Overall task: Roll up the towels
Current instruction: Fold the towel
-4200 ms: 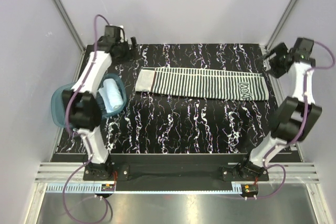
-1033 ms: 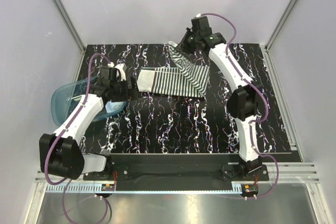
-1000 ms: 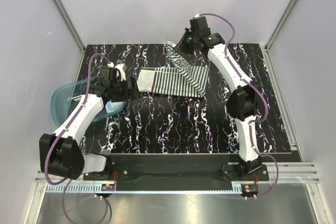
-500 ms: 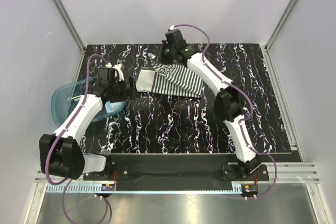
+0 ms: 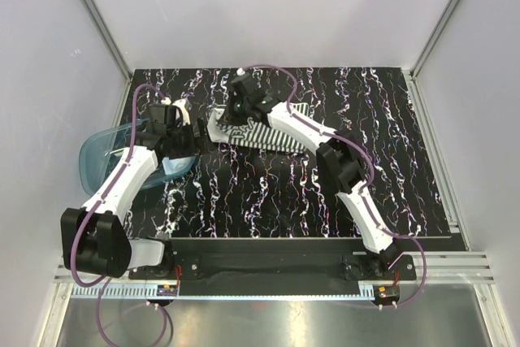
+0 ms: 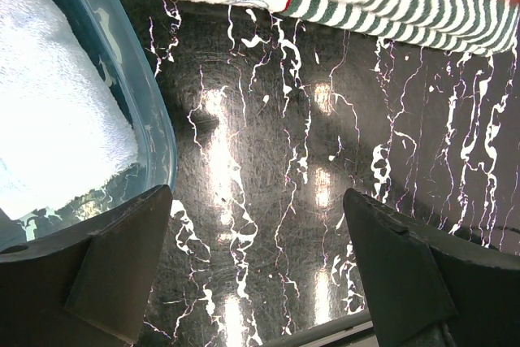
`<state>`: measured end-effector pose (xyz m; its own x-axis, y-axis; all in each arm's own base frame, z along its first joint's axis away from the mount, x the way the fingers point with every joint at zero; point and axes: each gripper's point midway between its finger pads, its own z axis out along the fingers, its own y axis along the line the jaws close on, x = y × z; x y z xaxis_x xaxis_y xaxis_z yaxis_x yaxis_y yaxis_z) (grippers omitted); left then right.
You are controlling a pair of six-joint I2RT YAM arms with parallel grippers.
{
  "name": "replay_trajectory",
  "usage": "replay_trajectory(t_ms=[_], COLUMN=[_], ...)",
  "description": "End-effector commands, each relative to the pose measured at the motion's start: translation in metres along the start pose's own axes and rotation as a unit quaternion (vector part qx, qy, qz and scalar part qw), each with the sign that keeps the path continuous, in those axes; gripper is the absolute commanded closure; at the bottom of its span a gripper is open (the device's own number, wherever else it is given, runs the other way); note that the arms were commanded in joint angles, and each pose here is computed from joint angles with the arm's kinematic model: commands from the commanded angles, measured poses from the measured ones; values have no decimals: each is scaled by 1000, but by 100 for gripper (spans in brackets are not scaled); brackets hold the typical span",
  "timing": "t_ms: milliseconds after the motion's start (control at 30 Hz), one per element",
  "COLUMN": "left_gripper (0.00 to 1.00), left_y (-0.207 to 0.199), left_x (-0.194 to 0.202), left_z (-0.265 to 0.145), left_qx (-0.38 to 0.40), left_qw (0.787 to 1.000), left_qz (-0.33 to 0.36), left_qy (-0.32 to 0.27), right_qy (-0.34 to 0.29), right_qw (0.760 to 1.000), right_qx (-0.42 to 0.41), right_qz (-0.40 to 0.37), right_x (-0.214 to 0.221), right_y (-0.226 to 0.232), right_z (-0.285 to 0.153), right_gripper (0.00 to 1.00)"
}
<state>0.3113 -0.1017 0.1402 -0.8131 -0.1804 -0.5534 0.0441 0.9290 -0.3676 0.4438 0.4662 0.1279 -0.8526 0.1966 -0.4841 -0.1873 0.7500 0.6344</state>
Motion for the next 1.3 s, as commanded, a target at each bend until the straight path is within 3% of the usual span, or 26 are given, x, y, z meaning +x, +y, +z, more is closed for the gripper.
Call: replay_trajectory(t_ms=[0, 33, 233, 300, 433, 567, 767, 967, 1000, 1100, 1267], left_gripper=[7, 7, 7, 7, 7, 7, 7, 7, 7, 7, 7], left_y=[-5, -4, -2, -2, 0, 3, 7, 10, 10, 10, 12], left_x=[-13, -13, -12, -12, -13, -14, -14, -12, -12, -12, -9], left_z=[-6, -6, -6, -5, -5, -5, -2, 0, 0, 1, 5], left_qx=[12, 11, 8, 7, 0, -6, -17, -23, -24, -24, -28], left_qw=[999, 999, 999, 999, 999, 999, 999, 999, 999, 999, 999], left_qz=[1, 0, -1, -1, 0, 0, 2, 2, 2, 3, 5], left_qy=[-31, -32, -31, -31, -34, -37, -34, -31, -32, -32, -24], right_qy=[9, 21, 49, 49, 18, -12, -54, -82, -62, -68, -17], right_qw=[999, 999, 998, 998, 997, 997, 997, 986, 983, 977, 972], right_qx=[-25, -20, -17, -14, -23, -30, 14, 142, 171, 194, 221], right_qz=[-27, -28, -31, -36, -65, -67, -58, 15, 32, 52, 78], right_x=[24, 38, 65, 62, 29, -2, -41, -43, -24, -21, 15], right_y=[12, 7, -7, -6, 19, 31, 8, -110, -138, -169, -212], right_z=[16, 22, 42, 41, 19, -19, -93, -164, -167, -188, -179], right_gripper=[100, 97, 54, 49, 36, 4, 0, 0, 0, 2, 9])
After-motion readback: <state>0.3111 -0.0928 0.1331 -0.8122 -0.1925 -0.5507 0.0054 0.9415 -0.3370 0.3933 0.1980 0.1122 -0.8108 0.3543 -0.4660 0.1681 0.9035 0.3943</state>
